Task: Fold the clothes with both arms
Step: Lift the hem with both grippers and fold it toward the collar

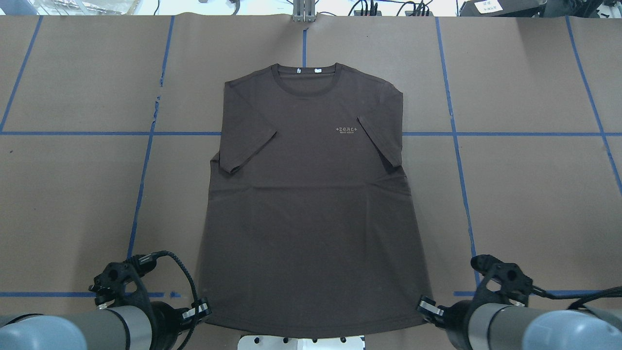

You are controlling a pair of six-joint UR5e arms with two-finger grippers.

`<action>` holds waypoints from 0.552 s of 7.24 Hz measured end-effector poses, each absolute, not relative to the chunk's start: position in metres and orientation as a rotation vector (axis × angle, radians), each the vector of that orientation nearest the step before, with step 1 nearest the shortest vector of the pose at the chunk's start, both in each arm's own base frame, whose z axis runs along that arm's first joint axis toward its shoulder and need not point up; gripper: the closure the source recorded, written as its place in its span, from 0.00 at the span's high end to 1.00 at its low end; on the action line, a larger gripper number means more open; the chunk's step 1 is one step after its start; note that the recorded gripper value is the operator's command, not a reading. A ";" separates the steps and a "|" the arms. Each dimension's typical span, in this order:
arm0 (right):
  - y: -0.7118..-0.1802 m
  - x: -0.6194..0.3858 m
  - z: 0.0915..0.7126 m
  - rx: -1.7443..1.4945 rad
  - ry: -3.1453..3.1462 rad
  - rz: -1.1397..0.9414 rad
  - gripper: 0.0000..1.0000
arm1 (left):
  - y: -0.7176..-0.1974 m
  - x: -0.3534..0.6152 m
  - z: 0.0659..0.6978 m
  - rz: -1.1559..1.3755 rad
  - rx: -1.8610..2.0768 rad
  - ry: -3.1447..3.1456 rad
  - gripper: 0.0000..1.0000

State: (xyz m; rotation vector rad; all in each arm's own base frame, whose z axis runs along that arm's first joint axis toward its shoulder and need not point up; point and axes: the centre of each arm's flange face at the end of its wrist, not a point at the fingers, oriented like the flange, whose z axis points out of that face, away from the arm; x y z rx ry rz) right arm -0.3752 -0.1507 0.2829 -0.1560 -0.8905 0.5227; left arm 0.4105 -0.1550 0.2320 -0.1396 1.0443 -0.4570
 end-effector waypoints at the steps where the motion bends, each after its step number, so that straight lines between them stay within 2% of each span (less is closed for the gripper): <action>1: -0.157 -0.362 0.279 -0.155 -0.899 0.533 0.00 | -0.159 0.394 0.216 -0.451 -0.150 1.080 0.00; 2: -0.176 -0.362 0.274 -0.129 -0.921 0.561 0.00 | -0.177 0.384 0.203 -0.434 -0.116 1.114 0.00; 4: -0.251 -0.400 0.250 -0.018 -0.979 0.611 0.00 | -0.256 0.400 0.190 -0.425 0.048 1.123 0.00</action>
